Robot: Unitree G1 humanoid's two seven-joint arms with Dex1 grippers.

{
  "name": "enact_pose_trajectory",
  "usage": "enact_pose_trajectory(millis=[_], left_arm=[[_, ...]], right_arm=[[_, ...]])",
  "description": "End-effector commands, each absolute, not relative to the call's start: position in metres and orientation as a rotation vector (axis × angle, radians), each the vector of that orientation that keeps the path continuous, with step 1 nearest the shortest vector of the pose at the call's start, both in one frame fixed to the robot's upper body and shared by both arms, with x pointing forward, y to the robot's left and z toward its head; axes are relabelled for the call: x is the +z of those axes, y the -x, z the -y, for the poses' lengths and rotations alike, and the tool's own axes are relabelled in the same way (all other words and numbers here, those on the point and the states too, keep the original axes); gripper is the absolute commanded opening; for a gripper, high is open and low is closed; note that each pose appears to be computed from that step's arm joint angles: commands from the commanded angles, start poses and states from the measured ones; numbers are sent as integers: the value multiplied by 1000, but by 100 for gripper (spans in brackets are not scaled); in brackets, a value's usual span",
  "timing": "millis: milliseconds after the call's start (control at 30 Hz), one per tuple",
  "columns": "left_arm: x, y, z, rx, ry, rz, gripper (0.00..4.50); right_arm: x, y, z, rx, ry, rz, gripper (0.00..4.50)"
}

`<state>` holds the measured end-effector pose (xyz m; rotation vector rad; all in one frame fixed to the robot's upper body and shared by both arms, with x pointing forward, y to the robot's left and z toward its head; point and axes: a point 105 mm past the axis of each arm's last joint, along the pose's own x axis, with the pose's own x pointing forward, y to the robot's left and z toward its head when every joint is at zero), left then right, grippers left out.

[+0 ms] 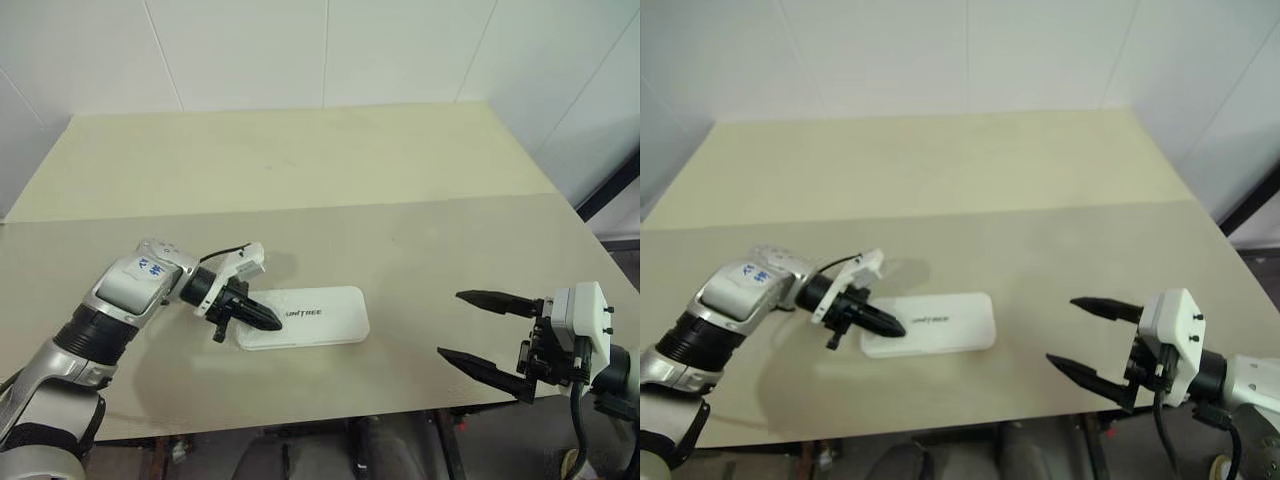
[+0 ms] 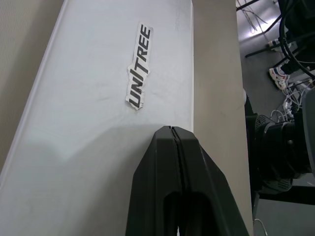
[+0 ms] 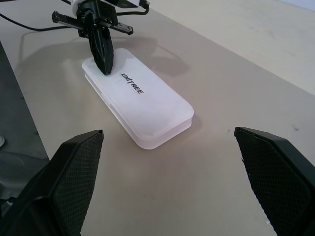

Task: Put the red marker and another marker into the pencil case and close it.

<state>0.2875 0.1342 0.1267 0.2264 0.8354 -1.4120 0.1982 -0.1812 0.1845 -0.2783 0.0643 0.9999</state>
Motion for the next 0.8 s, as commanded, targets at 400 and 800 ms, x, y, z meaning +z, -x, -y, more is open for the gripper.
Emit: enact_pose_trajectory(millis=[400, 800], left_arm=[[155, -324, -128, -1280, -333, -455, 2], [213, -321, -118, -1315, -259, 65, 198]], right_arm=[[194, -205, 178, 1024, 325, -12, 450], [196, -216, 180, 1062, 337, -25, 450]])
